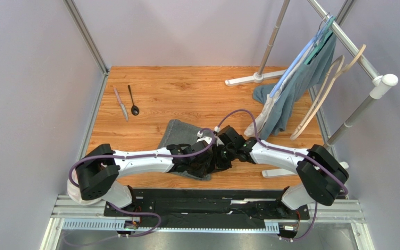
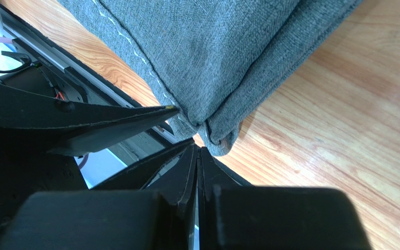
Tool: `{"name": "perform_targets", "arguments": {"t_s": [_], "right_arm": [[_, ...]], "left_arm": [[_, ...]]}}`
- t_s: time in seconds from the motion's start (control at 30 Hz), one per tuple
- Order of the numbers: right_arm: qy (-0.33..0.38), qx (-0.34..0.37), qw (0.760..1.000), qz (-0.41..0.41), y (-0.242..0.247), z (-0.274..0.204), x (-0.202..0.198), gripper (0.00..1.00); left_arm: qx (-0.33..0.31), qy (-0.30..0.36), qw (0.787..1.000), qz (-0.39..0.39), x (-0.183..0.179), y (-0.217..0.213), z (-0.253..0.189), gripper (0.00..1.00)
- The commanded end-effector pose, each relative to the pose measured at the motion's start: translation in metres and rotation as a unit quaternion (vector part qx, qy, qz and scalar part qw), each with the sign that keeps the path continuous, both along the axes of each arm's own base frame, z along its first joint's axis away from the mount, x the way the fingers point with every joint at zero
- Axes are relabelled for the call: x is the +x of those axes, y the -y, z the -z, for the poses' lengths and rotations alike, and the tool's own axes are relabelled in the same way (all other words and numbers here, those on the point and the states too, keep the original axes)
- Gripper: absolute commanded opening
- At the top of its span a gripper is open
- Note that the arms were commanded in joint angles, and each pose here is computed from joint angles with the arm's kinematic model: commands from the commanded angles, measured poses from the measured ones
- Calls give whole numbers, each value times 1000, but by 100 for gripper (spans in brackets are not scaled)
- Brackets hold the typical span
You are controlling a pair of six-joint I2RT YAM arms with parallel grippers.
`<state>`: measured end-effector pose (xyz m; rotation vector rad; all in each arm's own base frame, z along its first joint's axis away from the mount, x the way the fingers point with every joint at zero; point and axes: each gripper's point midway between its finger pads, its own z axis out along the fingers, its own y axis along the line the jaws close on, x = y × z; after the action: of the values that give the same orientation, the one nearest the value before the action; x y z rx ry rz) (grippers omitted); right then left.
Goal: Fold the napkin into a case and place the utensils inside
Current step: Smooth out the lower triangle-folded napkin at the center of the board.
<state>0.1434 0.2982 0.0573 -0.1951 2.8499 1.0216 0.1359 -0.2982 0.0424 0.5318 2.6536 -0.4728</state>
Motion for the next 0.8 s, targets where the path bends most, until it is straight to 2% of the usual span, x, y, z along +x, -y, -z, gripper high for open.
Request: {"name": "perform_targets", "arguments": {"t_s": [0.0, 0.17, 0.33, 0.6, 0.77], "right_arm": [[5, 20, 1000, -1, -11, 3, 5, 2], [-18, 4, 1000, 4, -5, 30, -3, 0], [-16, -8, 1000, 13, 5, 38, -6, 0], [-27, 5, 999, 19, 3, 43, -11, 0], [-22, 7, 999, 23, 5, 40, -10, 0]], "left_arm": [[-40, -6, 999, 1, -6, 8, -13, 39], [-48, -4, 999, 1, -8, 6, -20, 41], [-38, -12, 999, 14, -13, 8, -15, 41], [13, -12, 1000, 17, -13, 13, 0, 42], [46, -5, 999, 10, -11, 5, 6, 37]]}}
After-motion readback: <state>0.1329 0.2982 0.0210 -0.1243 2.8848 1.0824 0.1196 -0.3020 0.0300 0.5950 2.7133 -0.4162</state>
